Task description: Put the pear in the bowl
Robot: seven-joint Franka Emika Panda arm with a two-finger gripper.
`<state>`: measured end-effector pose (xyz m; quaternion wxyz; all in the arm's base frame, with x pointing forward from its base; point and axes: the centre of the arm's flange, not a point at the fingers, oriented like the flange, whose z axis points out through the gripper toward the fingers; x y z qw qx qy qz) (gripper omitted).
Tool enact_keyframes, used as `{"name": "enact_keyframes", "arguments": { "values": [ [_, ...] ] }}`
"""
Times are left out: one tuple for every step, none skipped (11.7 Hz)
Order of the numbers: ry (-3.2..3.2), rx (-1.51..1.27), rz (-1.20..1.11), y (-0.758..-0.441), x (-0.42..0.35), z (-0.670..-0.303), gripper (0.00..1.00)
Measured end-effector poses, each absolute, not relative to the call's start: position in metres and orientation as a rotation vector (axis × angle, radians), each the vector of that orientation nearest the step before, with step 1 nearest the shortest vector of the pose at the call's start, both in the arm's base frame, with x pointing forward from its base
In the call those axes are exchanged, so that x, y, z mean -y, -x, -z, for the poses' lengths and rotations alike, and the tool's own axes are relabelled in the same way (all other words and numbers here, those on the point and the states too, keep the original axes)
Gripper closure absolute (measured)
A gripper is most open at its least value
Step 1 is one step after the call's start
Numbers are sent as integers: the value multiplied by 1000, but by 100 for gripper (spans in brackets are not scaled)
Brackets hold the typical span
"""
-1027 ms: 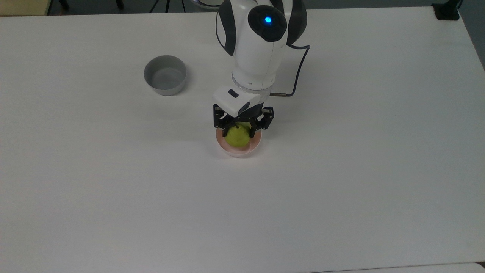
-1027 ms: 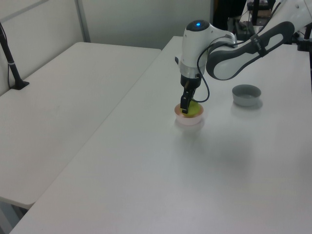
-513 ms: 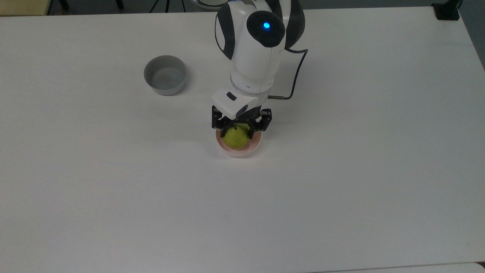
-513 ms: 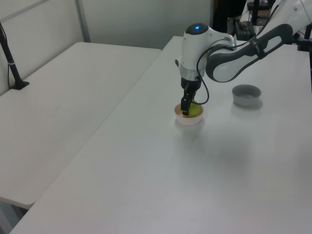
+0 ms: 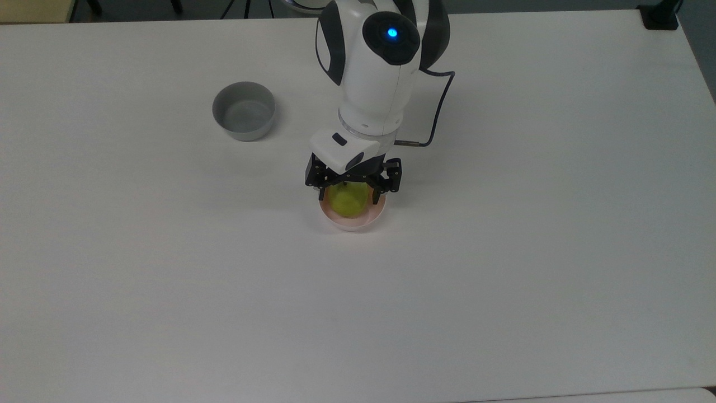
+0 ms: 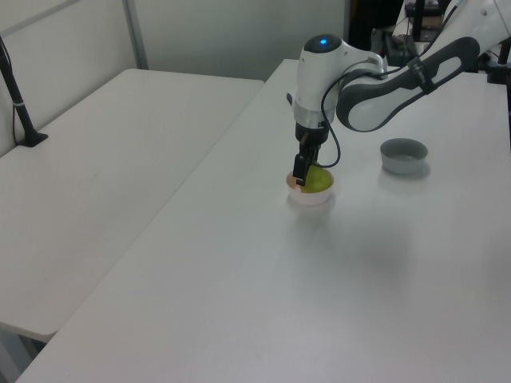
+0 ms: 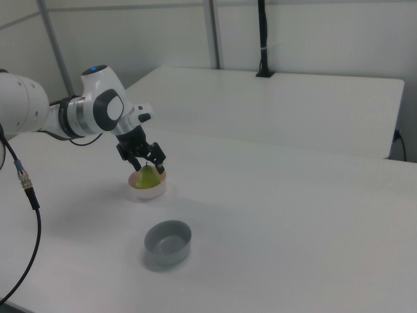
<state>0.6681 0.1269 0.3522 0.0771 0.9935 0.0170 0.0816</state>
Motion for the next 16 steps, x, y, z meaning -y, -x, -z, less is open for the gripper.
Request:
{"name": "enact_keyframes", "arguments": {
  "values": [
    [-2977,-46,-266,-669,-126,-361,0],
    [-2976,-40,-283,-668,-124,-373,0],
    [-2974,-32,-300,-667,-122,-387,0],
    [-2969,-16,-296,-665,-117,-403,0],
    [-2964,10,-295,-662,-109,-423,0],
    [-2957,41,-286,-659,-100,-446,0],
    [-2950,71,-269,-652,-91,-470,0],
    [-2945,95,-256,-643,-84,-493,0],
    [-2960,131,-258,-633,-79,-517,0],
    [-3000,191,-255,-621,-70,-541,0],
    [-3043,242,-223,-607,-54,-564,0],
    [-3075,255,-172,-590,-36,-585,0],
    [-3096,271,-128,-573,-19,-602,0],
    [-3119,288,-112,-560,-3,-616,0],
    [-3132,258,-119,-554,13,-624,0],
    [-3152,199,-120,-553,22,-624,0]
  ]
}}
